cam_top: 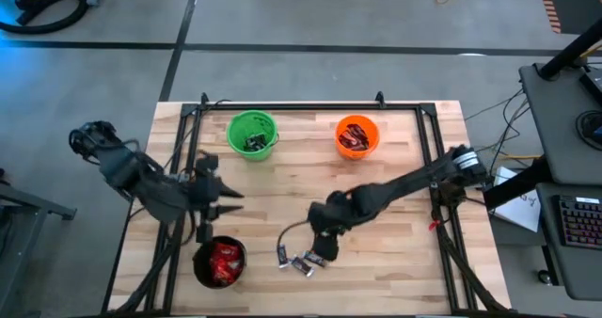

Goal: Sort candy
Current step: Put the black chocolate into the green bucket

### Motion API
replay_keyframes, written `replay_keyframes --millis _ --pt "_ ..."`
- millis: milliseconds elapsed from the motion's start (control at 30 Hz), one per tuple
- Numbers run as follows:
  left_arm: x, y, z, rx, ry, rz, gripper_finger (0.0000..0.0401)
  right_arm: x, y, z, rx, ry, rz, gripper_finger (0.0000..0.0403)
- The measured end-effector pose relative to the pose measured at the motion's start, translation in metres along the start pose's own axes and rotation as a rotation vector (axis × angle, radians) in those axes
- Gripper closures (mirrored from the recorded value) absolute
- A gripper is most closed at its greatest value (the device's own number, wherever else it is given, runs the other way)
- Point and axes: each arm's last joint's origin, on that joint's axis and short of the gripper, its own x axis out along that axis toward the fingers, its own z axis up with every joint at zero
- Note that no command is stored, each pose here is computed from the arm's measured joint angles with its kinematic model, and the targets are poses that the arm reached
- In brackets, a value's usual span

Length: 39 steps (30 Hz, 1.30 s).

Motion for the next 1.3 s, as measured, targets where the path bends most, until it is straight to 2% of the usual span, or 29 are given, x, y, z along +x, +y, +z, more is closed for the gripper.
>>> replay_keyframes --millis 133,233,400,533,933,1100,1300 --pt "-0.018 0.011 0.008 0.034 -0.138 0.037 0.0318 0.035 0.008 -0.006 -0.018 0.039 -0.015 0.0171" --pt "-0.028 0.018 0.011 0.025 -0.199 0.093 0.0322 0.054 0.016 -0.016 -0.126 0.070 -0.022 0.0175" --pt "-0.036 0.026 0.011 0.003 -0.243 0.156 0.0323 0.089 0.026 -0.039 -0.312 0.115 -0.103 0.0183" --pt "-0.035 0.026 0.010 0.011 -0.234 0.160 0.0323 0.108 0.030 -0.047 -0.323 0.122 -0.106 0.0184" --pt "-0.013 0.014 0.004 0.095 -0.125 0.204 0.0324 0.112 0.033 -0.045 -0.251 0.092 -0.088 0.0184" --pt "-0.005 0.010 0.002 0.093 -0.093 0.217 0.0324 0.100 0.034 -0.043 -0.192 0.089 -0.089 0.0184" --pt "-0.002 0.008 0.001 0.102 -0.081 0.222 0.0324 0.102 0.043 -0.042 -0.205 0.035 -0.037 0.0184"
